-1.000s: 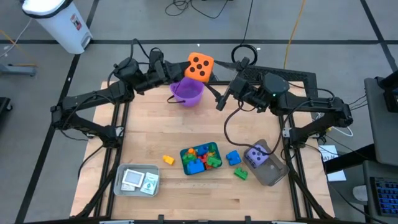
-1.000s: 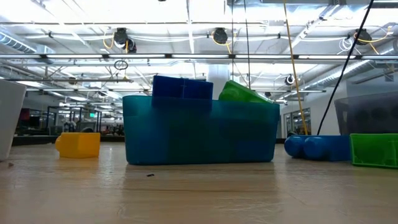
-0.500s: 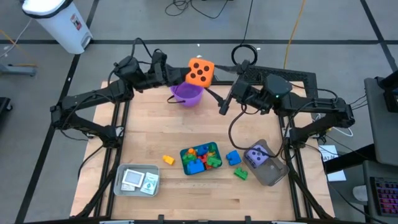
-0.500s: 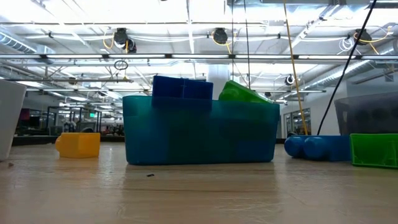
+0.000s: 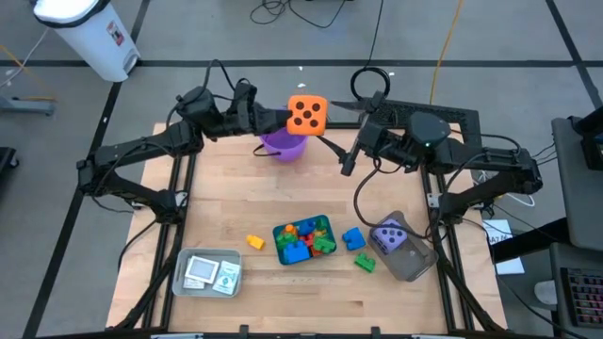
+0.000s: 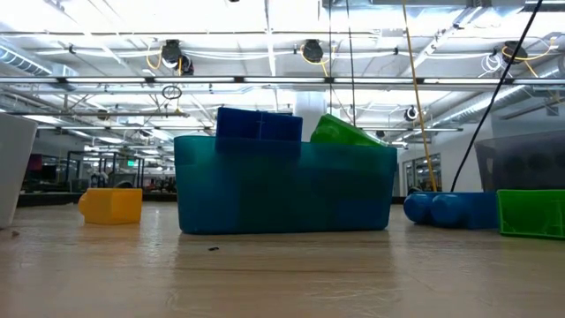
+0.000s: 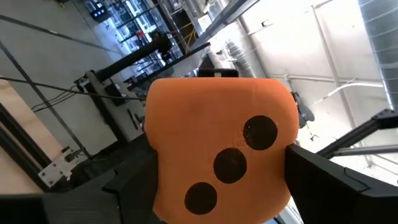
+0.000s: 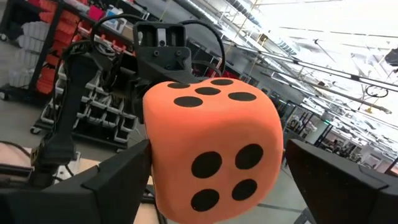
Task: Pick & Place Toys
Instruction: Put the orange dice into the black bin
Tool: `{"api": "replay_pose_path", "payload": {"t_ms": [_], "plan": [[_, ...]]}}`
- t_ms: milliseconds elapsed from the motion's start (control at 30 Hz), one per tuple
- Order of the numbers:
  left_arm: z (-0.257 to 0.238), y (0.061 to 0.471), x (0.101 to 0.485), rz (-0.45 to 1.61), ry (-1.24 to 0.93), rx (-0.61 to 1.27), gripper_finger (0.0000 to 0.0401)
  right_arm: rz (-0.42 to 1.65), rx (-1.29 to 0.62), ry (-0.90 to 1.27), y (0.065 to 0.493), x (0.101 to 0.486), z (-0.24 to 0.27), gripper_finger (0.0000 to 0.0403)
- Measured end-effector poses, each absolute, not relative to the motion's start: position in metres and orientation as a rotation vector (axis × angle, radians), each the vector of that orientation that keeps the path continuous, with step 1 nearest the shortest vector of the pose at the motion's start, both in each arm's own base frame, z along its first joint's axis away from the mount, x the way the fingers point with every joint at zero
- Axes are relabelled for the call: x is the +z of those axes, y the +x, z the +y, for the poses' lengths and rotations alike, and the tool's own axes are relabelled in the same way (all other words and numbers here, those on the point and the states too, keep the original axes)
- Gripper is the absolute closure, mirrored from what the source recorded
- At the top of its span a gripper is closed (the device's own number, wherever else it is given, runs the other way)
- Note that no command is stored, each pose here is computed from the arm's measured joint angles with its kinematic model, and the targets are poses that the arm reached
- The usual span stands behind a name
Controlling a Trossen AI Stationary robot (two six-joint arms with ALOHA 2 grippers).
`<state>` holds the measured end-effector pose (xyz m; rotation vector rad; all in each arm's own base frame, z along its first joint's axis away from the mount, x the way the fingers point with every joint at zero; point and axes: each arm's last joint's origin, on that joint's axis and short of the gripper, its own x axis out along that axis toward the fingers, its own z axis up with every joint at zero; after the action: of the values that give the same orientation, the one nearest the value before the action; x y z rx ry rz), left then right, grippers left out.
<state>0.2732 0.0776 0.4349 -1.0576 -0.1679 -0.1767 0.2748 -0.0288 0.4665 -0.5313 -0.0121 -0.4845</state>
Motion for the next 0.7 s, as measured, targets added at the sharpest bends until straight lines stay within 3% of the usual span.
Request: {"api": "replay_pose_path", "payload": {"t_ms": [700], "plan": [[0.075, 0.273, 0.434, -0.126, -1.034, -0.225, 0.0109, 0.016, -0.366, -0.460, 0.281, 0.451, -0.027, 0.0044]]}}
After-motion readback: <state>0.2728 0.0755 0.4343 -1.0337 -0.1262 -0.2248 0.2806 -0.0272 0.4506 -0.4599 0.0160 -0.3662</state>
